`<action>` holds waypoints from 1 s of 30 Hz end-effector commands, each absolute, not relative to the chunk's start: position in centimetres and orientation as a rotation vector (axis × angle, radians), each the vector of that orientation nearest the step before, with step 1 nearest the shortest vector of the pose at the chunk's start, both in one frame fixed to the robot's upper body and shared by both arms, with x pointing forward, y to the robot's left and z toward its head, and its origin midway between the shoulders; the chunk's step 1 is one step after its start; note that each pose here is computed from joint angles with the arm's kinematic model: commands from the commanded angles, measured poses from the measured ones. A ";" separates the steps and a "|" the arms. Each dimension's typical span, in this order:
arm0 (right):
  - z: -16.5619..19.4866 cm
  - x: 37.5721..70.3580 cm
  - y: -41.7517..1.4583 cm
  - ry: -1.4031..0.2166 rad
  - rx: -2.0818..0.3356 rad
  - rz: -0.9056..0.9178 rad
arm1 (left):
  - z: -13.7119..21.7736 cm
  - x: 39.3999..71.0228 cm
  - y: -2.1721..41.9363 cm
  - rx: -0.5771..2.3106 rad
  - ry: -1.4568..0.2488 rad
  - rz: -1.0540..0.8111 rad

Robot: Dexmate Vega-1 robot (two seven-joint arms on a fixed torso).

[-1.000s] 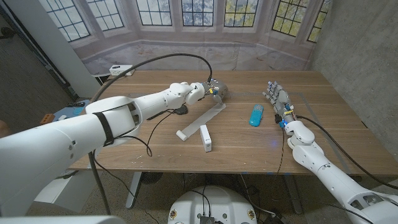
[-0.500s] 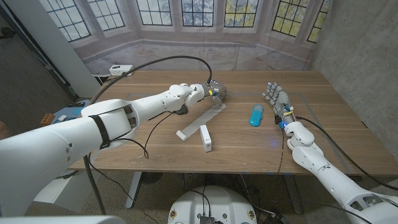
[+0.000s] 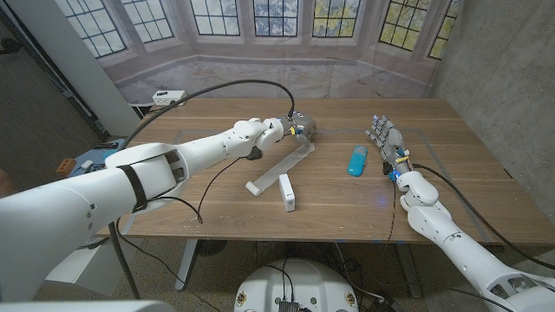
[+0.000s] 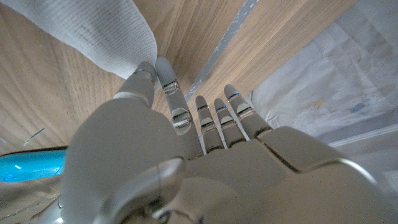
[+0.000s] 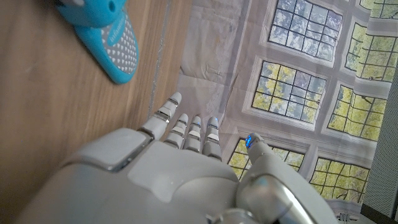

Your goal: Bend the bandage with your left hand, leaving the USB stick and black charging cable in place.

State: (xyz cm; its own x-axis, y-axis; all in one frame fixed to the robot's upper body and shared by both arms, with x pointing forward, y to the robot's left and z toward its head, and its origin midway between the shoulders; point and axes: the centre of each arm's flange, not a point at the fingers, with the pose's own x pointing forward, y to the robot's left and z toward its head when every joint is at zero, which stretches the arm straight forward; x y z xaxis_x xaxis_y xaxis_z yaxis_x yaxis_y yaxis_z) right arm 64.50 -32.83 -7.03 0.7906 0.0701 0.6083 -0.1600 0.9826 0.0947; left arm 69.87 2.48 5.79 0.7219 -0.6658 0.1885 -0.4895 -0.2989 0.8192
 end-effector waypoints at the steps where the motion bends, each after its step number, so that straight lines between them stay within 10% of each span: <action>1: -7.0 64.1 -32.5 -0.650 0.136 0.122 | 5.9 69.2 3.3 1.940 -0.919 -0.220; 30: -6.5 63.5 -31.6 -0.639 0.112 0.117 | 5.5 67.8 6.4 1.827 -1.005 -0.237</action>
